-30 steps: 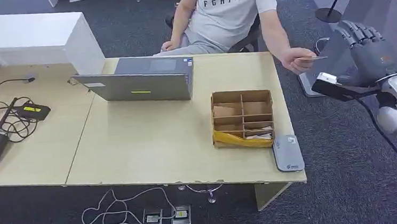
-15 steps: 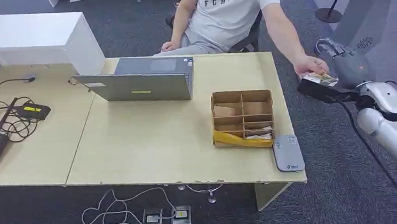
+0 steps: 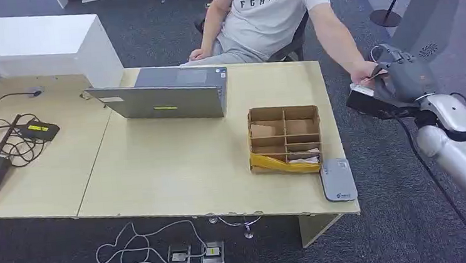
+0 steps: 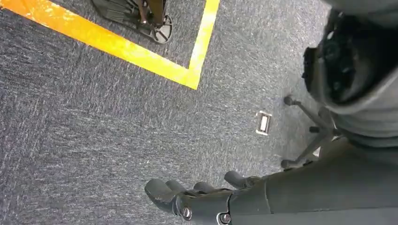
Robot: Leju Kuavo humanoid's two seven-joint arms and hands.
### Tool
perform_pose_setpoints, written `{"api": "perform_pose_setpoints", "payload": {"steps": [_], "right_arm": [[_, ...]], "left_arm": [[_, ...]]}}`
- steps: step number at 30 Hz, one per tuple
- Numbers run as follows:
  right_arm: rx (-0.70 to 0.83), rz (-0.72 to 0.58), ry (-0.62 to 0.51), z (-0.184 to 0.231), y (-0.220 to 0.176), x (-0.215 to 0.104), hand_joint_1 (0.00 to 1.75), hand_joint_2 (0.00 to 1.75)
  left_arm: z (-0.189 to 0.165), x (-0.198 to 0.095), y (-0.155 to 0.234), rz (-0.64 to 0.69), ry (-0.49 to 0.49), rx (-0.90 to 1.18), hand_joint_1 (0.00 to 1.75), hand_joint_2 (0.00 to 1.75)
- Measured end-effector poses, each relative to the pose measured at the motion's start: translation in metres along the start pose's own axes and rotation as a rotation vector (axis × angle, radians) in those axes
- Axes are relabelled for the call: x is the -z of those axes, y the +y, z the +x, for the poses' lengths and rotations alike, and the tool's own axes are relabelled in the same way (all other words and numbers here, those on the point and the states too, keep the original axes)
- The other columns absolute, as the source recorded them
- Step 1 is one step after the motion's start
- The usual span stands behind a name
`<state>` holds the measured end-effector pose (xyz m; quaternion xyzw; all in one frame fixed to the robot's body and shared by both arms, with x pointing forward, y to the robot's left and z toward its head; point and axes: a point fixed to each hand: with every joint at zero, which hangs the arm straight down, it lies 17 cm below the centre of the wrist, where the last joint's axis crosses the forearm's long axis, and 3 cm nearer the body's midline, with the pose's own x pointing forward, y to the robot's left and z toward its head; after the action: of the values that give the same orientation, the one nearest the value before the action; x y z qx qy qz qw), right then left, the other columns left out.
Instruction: Pass the card to the sensor for recognition and then transmit it.
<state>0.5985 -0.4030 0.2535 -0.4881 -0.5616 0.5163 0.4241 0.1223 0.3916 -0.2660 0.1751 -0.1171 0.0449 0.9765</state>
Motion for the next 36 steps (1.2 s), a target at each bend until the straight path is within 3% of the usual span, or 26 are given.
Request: {"api": "perform_pose_setpoints", "payload": {"steps": [17,24,36], "right_arm": [[0.031,-0.01,-0.028,0.019,0.0,0.0,1.75,1.75],[0.073,0.022,-0.034,0.032,0.024,-0.015,1.75,1.75],[0.122,0.023,-0.038,0.041,0.031,-0.027,1.75,1.75]], "left_arm": [[-0.003,0.0,0.002,0.009,0.015,-0.004,0.0,0.0],[-0.003,0.0,0.002,0.013,0.02,-0.008,0.0,0.0],[-0.004,0.0,0.004,0.018,0.026,-0.011,0.0,0.0]]}}
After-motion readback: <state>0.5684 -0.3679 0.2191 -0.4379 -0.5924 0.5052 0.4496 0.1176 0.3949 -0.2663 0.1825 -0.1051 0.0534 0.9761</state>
